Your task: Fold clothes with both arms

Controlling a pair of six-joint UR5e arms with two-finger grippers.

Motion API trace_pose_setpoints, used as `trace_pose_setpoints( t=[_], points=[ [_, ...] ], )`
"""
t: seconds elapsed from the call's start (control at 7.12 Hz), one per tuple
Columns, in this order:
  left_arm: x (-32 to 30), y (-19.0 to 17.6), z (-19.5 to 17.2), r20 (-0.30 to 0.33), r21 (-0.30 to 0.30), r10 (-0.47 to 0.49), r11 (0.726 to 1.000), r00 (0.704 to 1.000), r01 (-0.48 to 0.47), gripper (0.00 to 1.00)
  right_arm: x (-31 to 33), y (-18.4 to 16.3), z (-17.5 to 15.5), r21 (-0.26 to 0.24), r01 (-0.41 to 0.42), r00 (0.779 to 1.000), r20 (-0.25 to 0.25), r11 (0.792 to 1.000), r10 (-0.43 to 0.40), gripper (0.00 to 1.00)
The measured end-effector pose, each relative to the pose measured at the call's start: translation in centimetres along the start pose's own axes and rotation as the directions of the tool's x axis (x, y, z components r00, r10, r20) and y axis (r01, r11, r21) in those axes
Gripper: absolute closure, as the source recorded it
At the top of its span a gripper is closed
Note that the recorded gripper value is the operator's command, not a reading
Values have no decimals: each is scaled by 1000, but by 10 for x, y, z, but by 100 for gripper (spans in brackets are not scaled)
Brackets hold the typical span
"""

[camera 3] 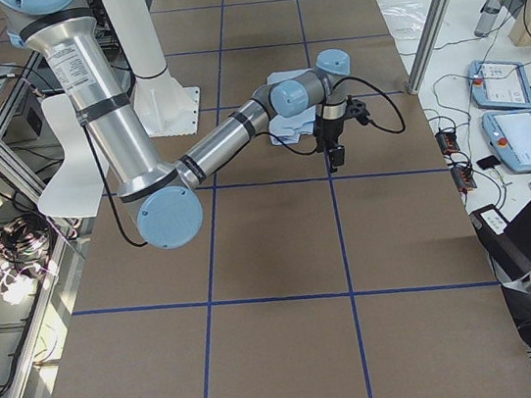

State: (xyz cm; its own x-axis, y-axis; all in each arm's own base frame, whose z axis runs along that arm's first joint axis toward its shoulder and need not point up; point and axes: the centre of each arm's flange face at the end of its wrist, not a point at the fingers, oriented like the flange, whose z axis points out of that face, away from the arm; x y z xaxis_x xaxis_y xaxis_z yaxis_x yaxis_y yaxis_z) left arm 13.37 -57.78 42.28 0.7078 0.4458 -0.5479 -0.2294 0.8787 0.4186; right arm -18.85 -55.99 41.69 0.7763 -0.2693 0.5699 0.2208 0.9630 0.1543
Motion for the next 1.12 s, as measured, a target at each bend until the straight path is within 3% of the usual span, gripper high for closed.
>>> trace_pose_setpoints(
  t=[0.42, 0.84, 1.12],
  points=[
    [-98, 71, -18, 51, 27, -97, 995, 994, 96, 0, 126, 102, -2, -30, 17, 1000, -15, 999, -18, 0],
    [-187, 156, -37, 99, 13, -90, 996, 991, 89, 0, 233, 208, -1, -51, -52, 998, 33, 997, 53, 0],
    [-198, 193, -30, 83, 10, -112, 994, 990, 112, 0, 249, 233, 4, -64, -97, 994, 41, 993, 100, 0]
  ],
)
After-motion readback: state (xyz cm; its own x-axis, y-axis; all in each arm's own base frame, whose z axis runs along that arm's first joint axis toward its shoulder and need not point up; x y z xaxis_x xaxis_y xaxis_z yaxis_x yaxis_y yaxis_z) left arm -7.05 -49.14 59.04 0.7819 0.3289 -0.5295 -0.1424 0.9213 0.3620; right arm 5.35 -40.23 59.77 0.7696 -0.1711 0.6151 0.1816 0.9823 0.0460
